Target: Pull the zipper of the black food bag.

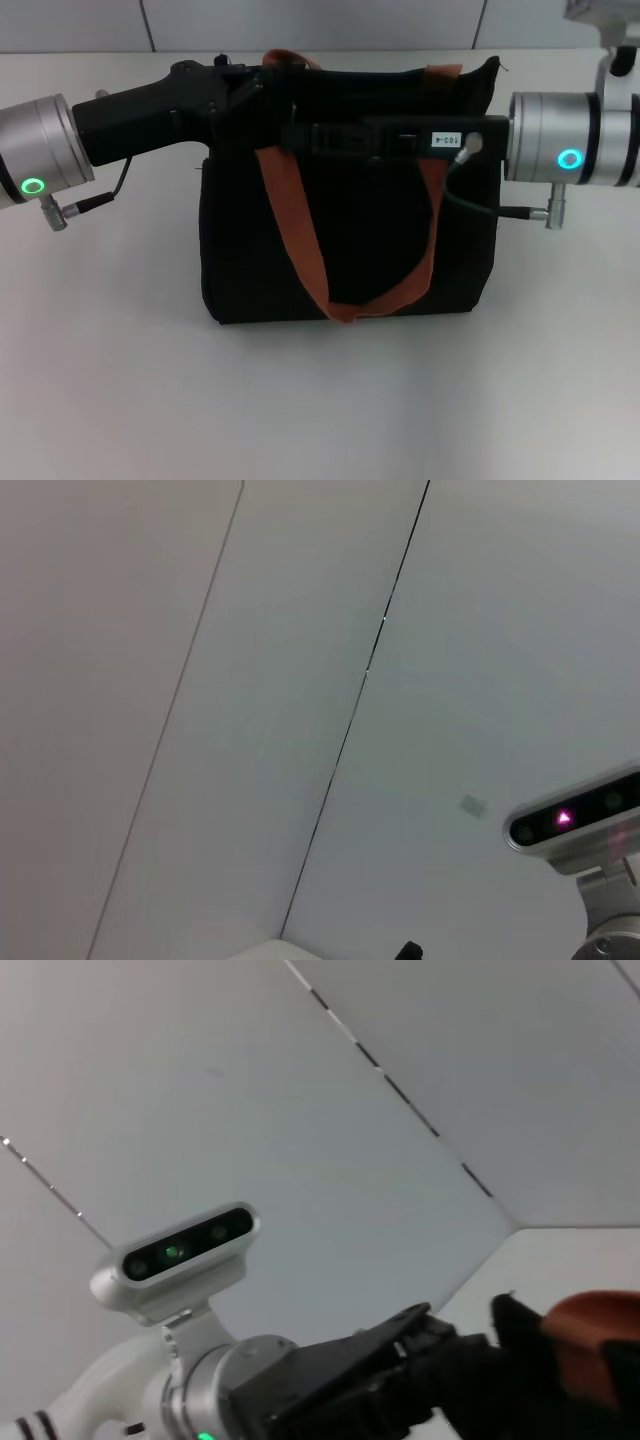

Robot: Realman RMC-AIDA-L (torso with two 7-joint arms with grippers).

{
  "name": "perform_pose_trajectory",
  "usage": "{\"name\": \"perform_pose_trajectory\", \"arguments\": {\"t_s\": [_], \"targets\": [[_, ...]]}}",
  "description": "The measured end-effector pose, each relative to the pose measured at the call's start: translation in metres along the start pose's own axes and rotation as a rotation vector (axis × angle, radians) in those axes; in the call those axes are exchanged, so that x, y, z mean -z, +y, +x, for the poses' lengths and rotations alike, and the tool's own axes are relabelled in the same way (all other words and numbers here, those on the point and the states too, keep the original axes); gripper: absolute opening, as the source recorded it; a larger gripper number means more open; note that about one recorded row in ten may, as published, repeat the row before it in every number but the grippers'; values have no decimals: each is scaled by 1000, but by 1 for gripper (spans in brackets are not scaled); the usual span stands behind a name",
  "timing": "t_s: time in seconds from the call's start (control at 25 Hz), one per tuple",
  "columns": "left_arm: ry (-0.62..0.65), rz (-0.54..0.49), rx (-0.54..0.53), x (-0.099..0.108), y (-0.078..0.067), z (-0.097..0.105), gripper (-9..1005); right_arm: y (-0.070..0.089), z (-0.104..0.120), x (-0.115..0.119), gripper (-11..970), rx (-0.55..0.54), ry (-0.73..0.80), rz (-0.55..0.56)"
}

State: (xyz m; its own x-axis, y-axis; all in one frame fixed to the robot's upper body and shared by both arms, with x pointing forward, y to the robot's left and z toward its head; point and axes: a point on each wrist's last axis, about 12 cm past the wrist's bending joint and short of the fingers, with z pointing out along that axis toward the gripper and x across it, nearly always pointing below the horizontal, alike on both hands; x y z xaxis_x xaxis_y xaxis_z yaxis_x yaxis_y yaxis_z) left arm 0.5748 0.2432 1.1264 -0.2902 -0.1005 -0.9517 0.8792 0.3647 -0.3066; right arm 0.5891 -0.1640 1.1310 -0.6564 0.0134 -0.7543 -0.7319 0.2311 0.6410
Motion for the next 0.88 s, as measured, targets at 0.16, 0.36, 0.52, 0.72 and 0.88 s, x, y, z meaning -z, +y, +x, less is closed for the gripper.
{"name": "perform_pose_trajectory", "arguments": {"t_s": [0.16, 0.36, 0.52, 0.72, 0.88], "targets": [[0, -1, -1, 0, 0, 0, 20, 3, 0, -3, 434, -5, 19, -21], [1, -4, 0, 0, 0, 1, 20, -2, 3, 2, 324, -37, 3, 14], [2, -4, 0, -1, 0, 1, 20, -4, 5, 4, 303, -52, -1, 19], [2, -4, 0, -1, 0, 1, 20, -5, 8, 6, 304, -66, -5, 24], [2, -4, -1, 0, 0, 1, 20, -6, 7, 9, 303, -74, -29, 29]]}}
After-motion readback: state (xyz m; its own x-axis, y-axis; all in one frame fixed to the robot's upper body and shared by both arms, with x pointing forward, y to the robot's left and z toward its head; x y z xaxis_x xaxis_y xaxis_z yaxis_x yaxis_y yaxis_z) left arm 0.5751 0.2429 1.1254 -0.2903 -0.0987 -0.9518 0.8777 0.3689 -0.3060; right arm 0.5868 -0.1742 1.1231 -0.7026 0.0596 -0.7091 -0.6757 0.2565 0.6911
